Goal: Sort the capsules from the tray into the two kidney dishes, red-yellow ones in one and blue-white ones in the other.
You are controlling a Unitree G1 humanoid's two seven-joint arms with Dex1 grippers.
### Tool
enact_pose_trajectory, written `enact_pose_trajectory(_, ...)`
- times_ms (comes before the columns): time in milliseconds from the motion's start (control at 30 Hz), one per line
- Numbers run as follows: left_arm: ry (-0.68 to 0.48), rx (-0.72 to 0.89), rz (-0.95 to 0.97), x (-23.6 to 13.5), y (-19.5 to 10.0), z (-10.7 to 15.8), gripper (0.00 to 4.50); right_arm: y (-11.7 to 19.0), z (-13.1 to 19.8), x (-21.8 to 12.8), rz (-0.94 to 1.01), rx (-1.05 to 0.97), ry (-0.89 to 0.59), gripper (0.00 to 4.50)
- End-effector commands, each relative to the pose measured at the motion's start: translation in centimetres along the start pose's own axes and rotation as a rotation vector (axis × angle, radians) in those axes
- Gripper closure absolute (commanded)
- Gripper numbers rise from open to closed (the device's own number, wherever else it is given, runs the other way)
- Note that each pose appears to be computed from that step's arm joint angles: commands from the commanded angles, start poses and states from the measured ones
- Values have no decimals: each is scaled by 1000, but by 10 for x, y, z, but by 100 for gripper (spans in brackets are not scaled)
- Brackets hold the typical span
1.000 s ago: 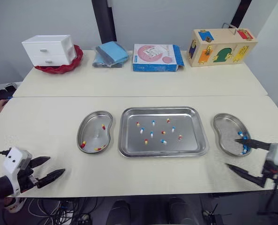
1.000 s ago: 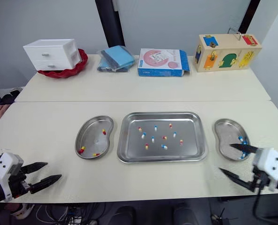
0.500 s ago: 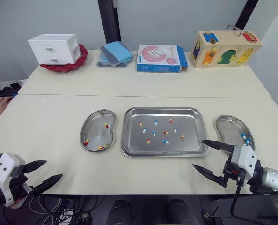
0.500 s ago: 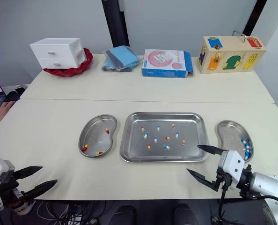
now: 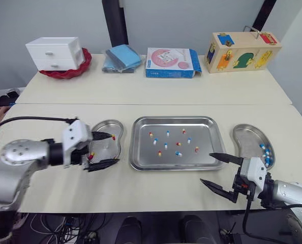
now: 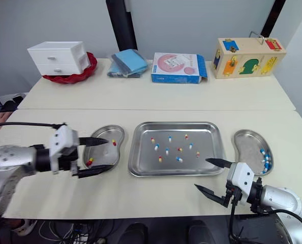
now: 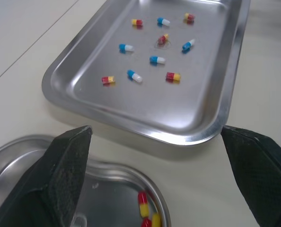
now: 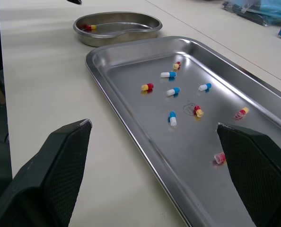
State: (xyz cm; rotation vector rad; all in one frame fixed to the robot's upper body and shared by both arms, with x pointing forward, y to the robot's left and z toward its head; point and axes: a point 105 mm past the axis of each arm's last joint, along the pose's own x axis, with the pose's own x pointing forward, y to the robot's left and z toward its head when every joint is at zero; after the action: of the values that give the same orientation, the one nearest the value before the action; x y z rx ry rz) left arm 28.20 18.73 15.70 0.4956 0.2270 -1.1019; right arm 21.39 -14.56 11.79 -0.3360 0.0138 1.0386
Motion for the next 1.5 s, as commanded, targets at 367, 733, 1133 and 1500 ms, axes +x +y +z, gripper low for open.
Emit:
enact_pose_trajectory(367,32,78,-69,74,32,14,189,5,18,12,-39,-18,-46,0)
enact_pose_trajectory(733,122,70,27,107,46,8,189,6,20,15,-65,-13,-53,0)
enact_pose_trajectory(1133,174,59,31,117,51,-2,189,10,20,18,-74,-5,-58,0)
enact_pose_trajectory(1500,176,-13,51,127,49,-5,189,12,19,18,-80,-5,-51,0)
